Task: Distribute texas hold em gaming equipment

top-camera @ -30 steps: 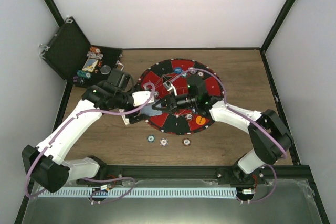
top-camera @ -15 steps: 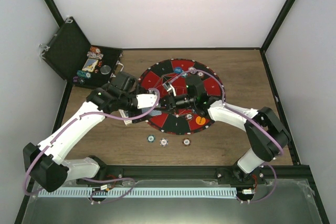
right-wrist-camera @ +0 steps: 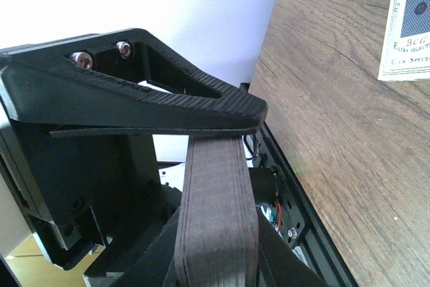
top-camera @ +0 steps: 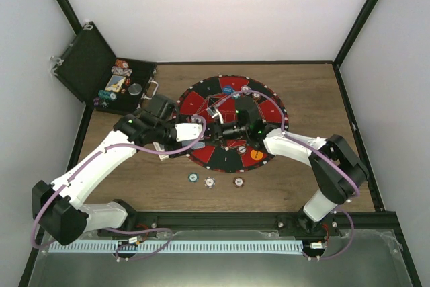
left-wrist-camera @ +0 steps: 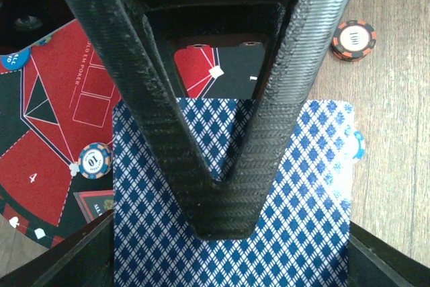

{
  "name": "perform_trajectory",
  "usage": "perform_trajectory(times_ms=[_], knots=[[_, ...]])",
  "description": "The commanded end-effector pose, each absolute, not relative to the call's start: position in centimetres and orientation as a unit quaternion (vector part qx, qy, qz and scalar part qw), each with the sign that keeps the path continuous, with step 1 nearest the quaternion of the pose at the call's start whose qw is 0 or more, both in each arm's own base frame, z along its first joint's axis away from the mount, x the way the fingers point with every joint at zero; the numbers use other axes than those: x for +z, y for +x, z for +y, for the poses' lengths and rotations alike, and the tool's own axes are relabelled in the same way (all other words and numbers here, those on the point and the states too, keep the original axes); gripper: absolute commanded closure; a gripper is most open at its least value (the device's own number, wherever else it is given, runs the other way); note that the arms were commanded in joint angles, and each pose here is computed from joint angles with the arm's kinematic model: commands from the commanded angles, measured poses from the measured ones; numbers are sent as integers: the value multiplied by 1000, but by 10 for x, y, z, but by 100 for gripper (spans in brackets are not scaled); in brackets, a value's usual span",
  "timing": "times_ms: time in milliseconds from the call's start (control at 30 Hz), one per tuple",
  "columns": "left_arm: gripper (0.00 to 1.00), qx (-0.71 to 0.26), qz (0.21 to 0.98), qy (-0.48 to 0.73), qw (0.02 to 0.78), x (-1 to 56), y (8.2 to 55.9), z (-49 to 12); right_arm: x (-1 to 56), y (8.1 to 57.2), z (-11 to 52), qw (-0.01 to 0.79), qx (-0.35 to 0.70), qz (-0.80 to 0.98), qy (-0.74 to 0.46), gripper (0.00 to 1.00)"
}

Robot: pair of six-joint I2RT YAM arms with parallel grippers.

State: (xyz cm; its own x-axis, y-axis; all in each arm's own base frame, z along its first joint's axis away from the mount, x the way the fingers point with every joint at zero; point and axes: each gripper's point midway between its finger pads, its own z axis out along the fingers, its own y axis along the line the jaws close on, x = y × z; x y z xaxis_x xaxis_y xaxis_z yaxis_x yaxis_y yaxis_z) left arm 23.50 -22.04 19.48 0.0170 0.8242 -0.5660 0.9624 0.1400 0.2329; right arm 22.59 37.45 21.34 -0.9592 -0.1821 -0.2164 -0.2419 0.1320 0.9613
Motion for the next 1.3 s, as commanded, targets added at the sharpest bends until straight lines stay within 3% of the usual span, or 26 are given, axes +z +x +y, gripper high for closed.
perform_trajectory(times_ms=[0,300,500,567,633,700,867,1133,1267], knots=[[26,-106,690,644,313,193,244,-225,239,218,385,29,664,726,-177,98],[50,-93,693,645,309,188,242,-218,233,219,386,24,658,732,-176,98],[74,-89,696,642,307,187,242,-216,236,221,387,27,659,731,-177,93],[80,-85,698,642,306,186,243,-215,236,221,387,27,659,731,-178,88],[87,-81,698,642,307,187,244,-214,234,221,387,25,655,734,-178,73],[93,-80,699,642,305,188,244,-213,229,222,387,25,647,741,-178,69],[96,-83,701,640,303,192,241,-212,218,225,387,28,627,758,-180,62],[96,-82,708,640,289,187,239,-210,218,225,387,30,626,757,-186,38],[96,-86,707,640,289,191,239,-210,209,224,389,20,619,764,-182,36]])
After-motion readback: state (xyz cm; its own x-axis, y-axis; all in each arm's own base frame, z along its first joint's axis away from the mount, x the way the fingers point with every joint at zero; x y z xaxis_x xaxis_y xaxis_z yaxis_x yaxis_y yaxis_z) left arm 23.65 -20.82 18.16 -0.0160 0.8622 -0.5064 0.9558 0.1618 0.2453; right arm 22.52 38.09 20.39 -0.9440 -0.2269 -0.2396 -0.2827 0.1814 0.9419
